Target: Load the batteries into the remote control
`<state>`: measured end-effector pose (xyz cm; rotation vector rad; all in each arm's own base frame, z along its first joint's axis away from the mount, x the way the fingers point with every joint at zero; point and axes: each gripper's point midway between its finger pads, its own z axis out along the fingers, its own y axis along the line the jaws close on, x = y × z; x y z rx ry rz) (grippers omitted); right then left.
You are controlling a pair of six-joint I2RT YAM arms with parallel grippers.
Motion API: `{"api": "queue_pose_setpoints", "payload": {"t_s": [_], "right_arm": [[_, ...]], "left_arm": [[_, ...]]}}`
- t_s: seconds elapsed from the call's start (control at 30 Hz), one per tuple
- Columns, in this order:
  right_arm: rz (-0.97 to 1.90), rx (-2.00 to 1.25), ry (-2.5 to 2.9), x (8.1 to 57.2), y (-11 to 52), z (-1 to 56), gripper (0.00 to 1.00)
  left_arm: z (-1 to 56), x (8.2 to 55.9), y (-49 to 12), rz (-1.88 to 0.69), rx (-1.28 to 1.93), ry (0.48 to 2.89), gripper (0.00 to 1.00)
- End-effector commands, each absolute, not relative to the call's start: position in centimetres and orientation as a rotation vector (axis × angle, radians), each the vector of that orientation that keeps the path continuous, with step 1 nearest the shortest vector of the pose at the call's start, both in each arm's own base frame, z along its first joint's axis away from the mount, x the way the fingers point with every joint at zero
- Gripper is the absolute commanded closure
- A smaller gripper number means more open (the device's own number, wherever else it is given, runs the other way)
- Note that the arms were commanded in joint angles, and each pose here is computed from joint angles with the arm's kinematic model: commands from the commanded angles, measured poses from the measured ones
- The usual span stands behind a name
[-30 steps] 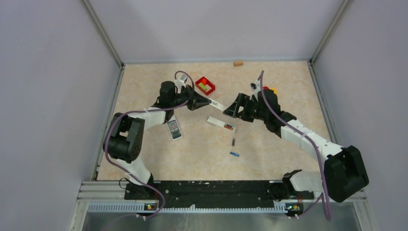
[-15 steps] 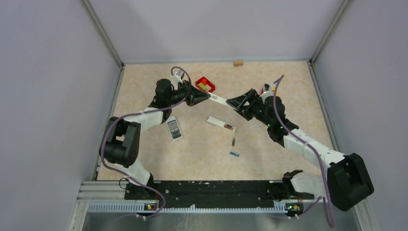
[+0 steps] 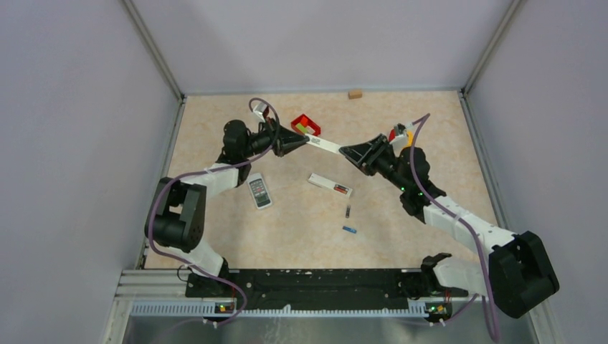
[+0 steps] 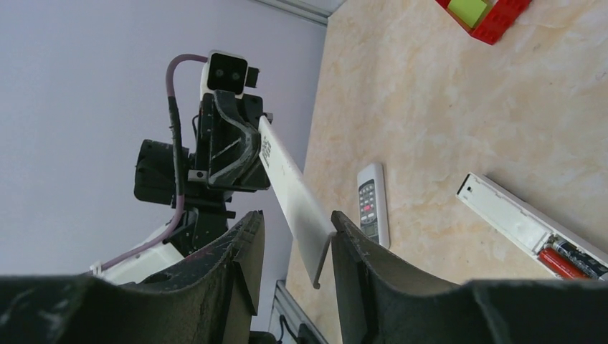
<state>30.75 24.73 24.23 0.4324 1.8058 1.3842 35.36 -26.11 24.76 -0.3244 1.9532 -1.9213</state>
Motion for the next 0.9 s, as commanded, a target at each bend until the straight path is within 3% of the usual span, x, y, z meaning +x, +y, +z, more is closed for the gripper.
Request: {"api": "queue_pose_setpoints", "payload": {"t_s": [0.0, 0.17, 0.4, 0.6, 0.77, 0.87], "right_arm": [[1.444, 0.364, 1.699, 30.1, 24.8, 27.1, 0.59], [1.41, 0.338, 1.705, 30.3, 24.7, 27.0, 0.63], [1.422, 0.299, 1.708, 30.0, 25.0, 27.5, 0.82], [1.49, 0.255, 1.746, 29.3, 26.1, 27.3, 0.66], [1.495, 0.285, 1.726, 29.2, 25.7, 27.6, 0.76], [1.459, 0.296, 1.731, 29.4, 25.3, 27.7, 0.76]], "left_arm": [[27.7, 33.6, -25.8, -1.964, -0.179, 1.868, 1.0], [28.1, 33.3, -25.4, -1.984, -0.167, 1.854, 1.0], [27.6, 33.6, -25.2, -1.976, -0.183, 1.86, 1.0], [27.2, 33.9, -25.2, -1.959, -0.192, 1.862, 1.0], [27.2, 33.9, -25.2, -1.941, -0.169, 1.876, 1.0], [26.9, 33.8, -25.2, -1.914, -0.162, 1.894, 1.0]]}}
